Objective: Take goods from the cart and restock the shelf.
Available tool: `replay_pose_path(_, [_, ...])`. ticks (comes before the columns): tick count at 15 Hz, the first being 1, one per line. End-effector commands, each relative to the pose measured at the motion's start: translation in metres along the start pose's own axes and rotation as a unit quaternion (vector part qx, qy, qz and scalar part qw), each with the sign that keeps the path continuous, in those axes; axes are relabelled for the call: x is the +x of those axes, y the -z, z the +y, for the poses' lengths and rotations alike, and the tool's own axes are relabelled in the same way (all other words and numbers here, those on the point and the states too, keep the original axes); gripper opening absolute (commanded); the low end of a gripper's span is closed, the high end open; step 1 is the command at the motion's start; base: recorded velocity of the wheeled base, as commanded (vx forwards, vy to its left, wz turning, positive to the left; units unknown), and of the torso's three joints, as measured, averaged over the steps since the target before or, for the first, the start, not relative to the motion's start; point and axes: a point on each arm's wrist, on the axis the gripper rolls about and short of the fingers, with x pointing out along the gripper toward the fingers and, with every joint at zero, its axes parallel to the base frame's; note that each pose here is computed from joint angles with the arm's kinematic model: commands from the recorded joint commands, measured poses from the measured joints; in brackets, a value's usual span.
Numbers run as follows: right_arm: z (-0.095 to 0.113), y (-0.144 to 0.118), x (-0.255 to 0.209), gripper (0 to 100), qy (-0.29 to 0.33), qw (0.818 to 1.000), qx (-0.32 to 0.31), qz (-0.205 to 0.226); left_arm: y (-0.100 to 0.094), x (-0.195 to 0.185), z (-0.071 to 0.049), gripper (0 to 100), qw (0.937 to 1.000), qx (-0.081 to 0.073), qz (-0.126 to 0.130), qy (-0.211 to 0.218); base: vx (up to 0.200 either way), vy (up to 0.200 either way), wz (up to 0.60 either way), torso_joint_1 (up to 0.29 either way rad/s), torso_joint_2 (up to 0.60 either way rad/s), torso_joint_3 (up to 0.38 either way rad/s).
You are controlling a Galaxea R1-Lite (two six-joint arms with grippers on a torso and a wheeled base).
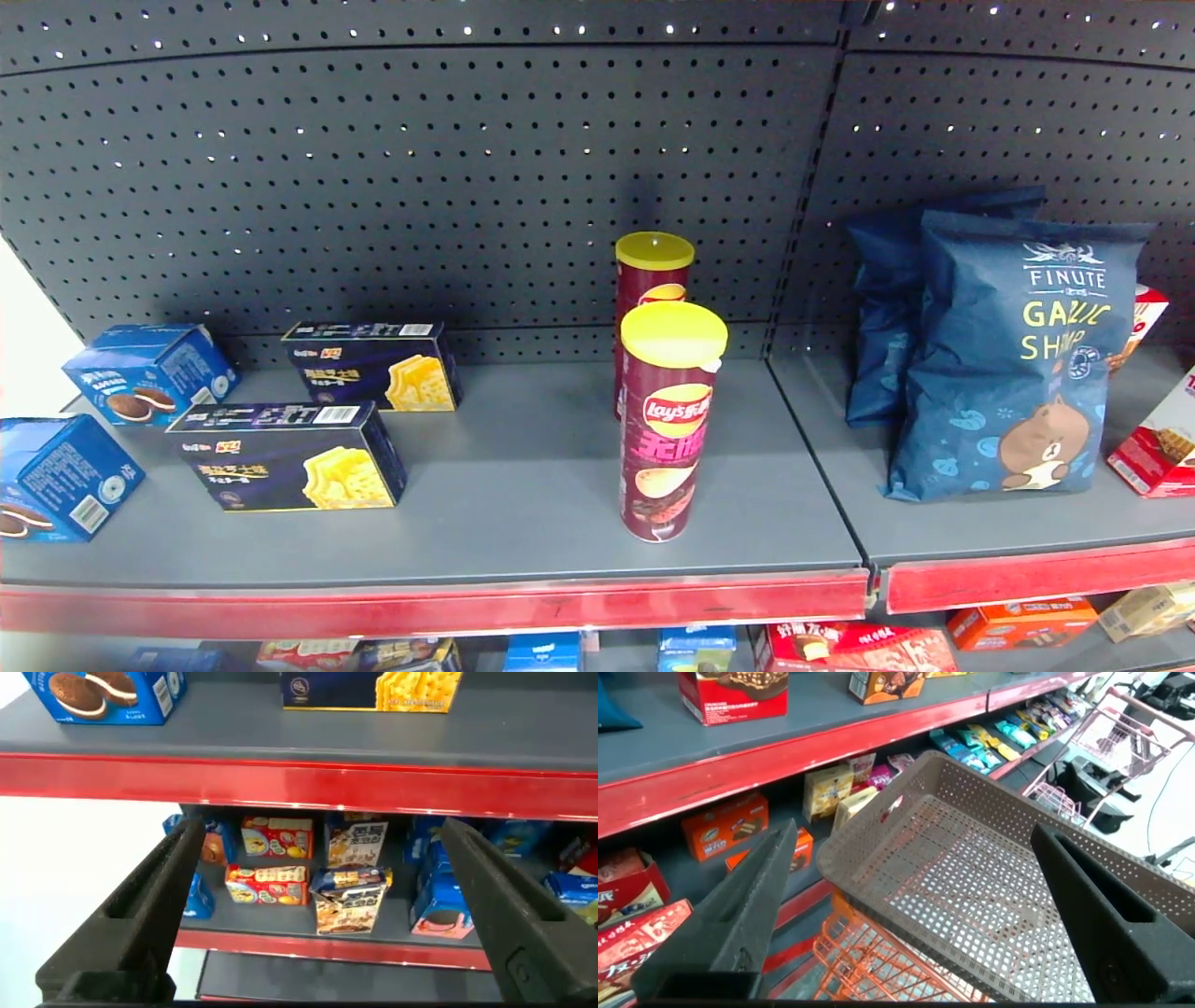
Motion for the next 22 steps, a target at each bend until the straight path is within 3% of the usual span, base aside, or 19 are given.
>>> replay_pose_path(1, [0.000, -0.002, 0.000, 100, 0.000, 1.000, 0.000, 0.000, 0.000, 0.000, 0.000, 100, 1.0000, -0.002, 0.002, 0.000, 0.000, 0.000, 0.00, 0.000, 0.00, 0.000])
replay_pose_path(7, [-0.002, -0.005, -0.001, 100, -0.001, 1.000, 0.008, -0.009, 0.000, 0.000, 0.000, 100, 1.0000, 0.001, -0.001, 0.010, 0.000, 0.000, 0.00, 0.000, 0.00, 0.000])
replay_pose_path(8, [-0.003, -0.005, -0.001, 100, -0.004, 1.000, 0.007, -0.009, 0.001, -0.003, 0.002, 100, 0.9987, 0.004, -0.024, 0.045, 0.000, 0.000, 0.00, 0.000, 0.00, 0.000])
replay_pose_path(9, [-0.003, -0.005, -0.001, 100, -0.005, 1.000, 0.009, -0.011, 0.003, -0.007, 0.002, 100, 0.9983, -0.003, -0.048, 0.033, 0.000, 0.000, 0.00, 0.000, 0.00, 0.000])
replay_pose_path(18, [0.000, -0.004, 0.000, 100, -0.034, 0.999, 0.020, -0.023, 0.002, -0.007, 0.002, 100, 0.9982, -0.003, -0.049, 0.034, 0.000, 0.000, 0.00, 0.000, 0.00, 0.000])
replay_pose_path(22, [0.011, 0.006, 0.005, 100, -0.112, 0.993, 0.024, -0.030, 0.003, -0.007, 0.002, 100, 0.9983, -0.003, -0.048, 0.033, 0.000, 0.000, 0.00, 0.000, 0.00, 0.000])
